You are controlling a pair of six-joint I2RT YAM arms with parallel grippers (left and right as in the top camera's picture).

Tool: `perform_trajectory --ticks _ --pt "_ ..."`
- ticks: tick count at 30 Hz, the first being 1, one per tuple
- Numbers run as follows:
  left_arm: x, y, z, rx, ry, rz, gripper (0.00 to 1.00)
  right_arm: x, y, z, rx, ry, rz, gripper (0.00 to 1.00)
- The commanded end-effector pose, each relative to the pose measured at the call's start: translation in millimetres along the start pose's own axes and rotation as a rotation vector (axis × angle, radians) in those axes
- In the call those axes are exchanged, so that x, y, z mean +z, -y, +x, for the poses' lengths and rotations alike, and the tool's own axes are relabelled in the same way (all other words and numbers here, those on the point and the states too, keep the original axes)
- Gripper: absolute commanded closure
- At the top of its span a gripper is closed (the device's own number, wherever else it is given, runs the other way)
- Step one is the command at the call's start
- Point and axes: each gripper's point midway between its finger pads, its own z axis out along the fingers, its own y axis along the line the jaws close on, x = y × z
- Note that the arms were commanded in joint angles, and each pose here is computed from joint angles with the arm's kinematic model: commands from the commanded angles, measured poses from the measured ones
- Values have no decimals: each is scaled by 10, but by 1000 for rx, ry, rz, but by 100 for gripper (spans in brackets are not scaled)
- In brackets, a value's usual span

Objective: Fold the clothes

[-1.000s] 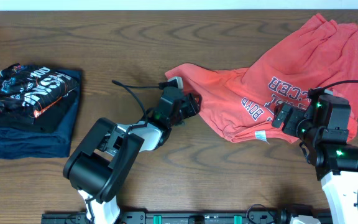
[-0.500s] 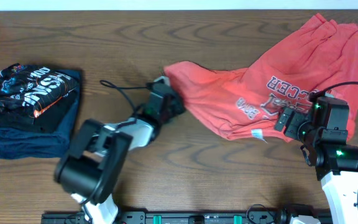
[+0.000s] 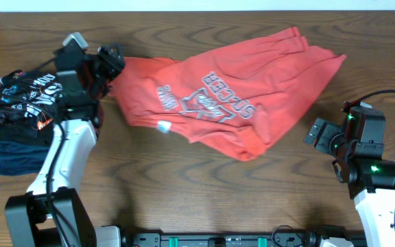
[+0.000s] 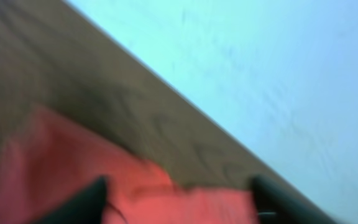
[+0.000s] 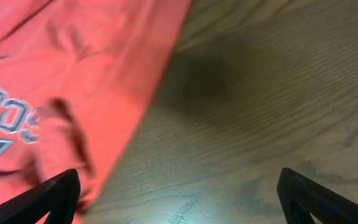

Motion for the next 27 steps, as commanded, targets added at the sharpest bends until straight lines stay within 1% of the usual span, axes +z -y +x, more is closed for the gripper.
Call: perform_trajectory --ticks 1,3,4,5,7,10,13,18,22,27 --pt "-51 173 506 -28 -250 104 2 -13 34 -26 0 6 17 1" --pt "-118 168 873 -68 -394 86 2 -13 34 -27 1 7 17 1" --pt "-174 180 1119 -81 -482 67 2 -13 34 -28 1 7 16 1" --pt "-216 186 1288 -75 -538 51 2 -13 34 -27 1 7 17 1" --pt "-308 271 1637 -32 -644 41 2 -13 33 -27 1 7 16 1" --pt "-403 490 2025 66 -740 86 2 -13 33 -27 1 7 16 1" --pt "-466 662 2389 200 -787 101 2 -13 34 -21 0 4 17 1" --pt "-482 659 2906 380 -806 20 2 -14 41 6 0 -7 19 1" --pt "-487 766 3293 389 -861 45 1 -14 45 18 -1 -11 21 1" --pt "-336 789 3604 360 -875 56 1 -15 47 23 -1 -14 21 1"
